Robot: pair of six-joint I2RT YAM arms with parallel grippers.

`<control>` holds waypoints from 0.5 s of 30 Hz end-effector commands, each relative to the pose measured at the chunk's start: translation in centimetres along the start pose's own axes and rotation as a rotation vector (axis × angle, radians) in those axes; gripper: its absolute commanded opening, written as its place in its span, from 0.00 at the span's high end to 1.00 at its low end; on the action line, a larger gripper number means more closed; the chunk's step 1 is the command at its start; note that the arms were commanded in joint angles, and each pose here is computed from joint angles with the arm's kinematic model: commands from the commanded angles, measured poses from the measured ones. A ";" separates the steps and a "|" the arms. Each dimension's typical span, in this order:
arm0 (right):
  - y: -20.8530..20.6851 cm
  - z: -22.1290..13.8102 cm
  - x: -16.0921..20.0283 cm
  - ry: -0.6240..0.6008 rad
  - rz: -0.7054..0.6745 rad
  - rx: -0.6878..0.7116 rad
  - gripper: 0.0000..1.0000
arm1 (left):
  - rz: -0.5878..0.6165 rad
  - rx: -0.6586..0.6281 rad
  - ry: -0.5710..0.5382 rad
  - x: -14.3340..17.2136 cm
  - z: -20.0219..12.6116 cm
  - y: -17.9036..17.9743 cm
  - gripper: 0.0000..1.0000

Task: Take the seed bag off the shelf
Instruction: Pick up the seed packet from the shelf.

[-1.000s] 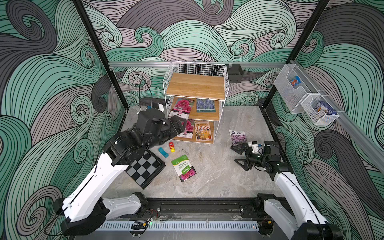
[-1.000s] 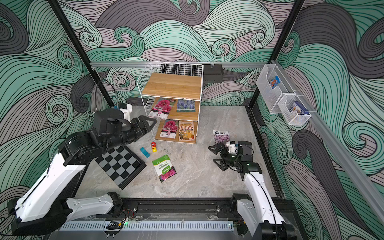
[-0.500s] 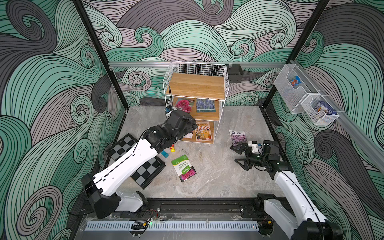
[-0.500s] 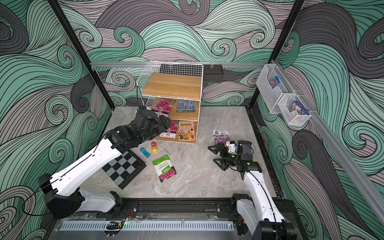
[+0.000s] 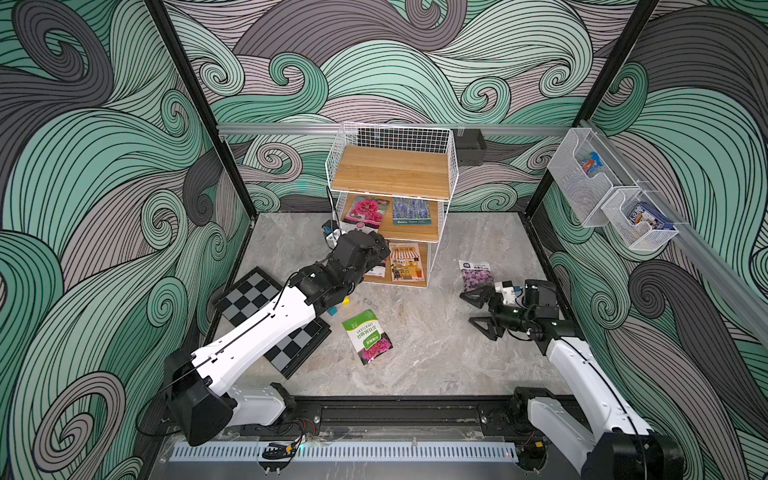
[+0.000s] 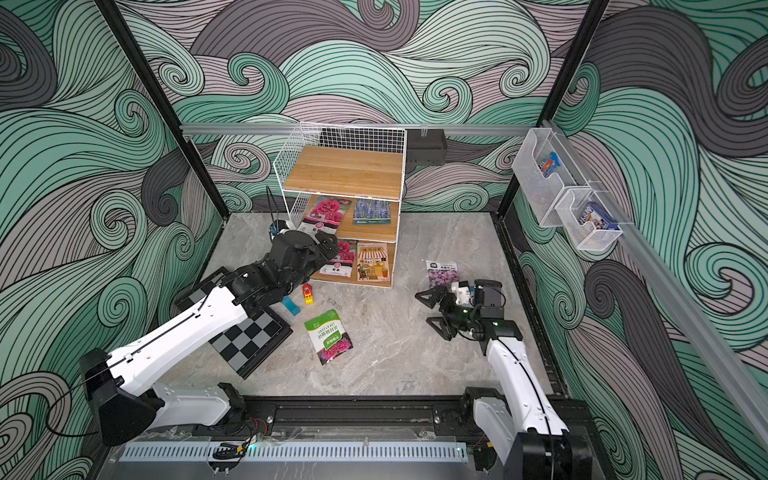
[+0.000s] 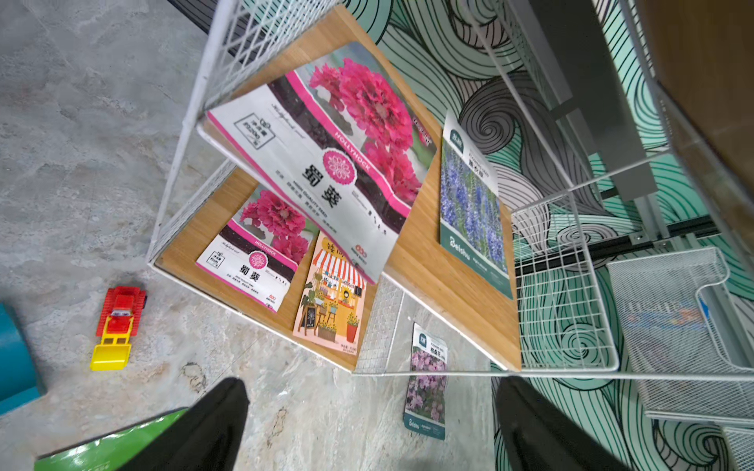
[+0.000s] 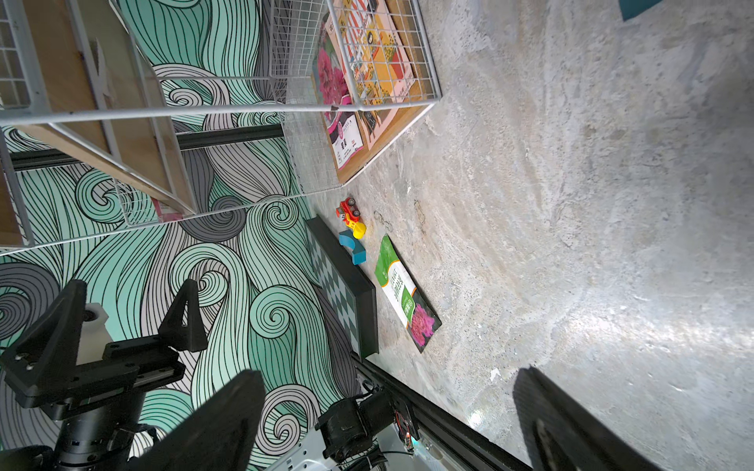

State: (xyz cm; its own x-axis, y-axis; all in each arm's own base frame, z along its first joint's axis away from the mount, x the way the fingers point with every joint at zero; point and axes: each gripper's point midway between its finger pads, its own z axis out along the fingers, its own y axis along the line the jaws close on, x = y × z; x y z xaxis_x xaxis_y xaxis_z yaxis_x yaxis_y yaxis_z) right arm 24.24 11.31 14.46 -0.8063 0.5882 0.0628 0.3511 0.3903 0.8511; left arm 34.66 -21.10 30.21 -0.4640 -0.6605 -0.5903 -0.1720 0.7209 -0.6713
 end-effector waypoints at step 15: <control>0.6 -0.9 1.2 0.006 -0.022 -0.016 0.01 | -0.107 0.001 -0.090 -3.2 7.9 1.1 0.02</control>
State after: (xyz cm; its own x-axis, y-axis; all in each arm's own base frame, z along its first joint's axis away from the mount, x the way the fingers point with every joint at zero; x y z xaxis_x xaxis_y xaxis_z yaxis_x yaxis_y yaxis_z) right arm 23.56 11.43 15.20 -0.8094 0.5855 0.0446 0.3312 0.3924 0.8581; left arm 41.56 -19.70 27.24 -0.3695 -0.7327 -0.5715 -0.2381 0.6691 -0.7040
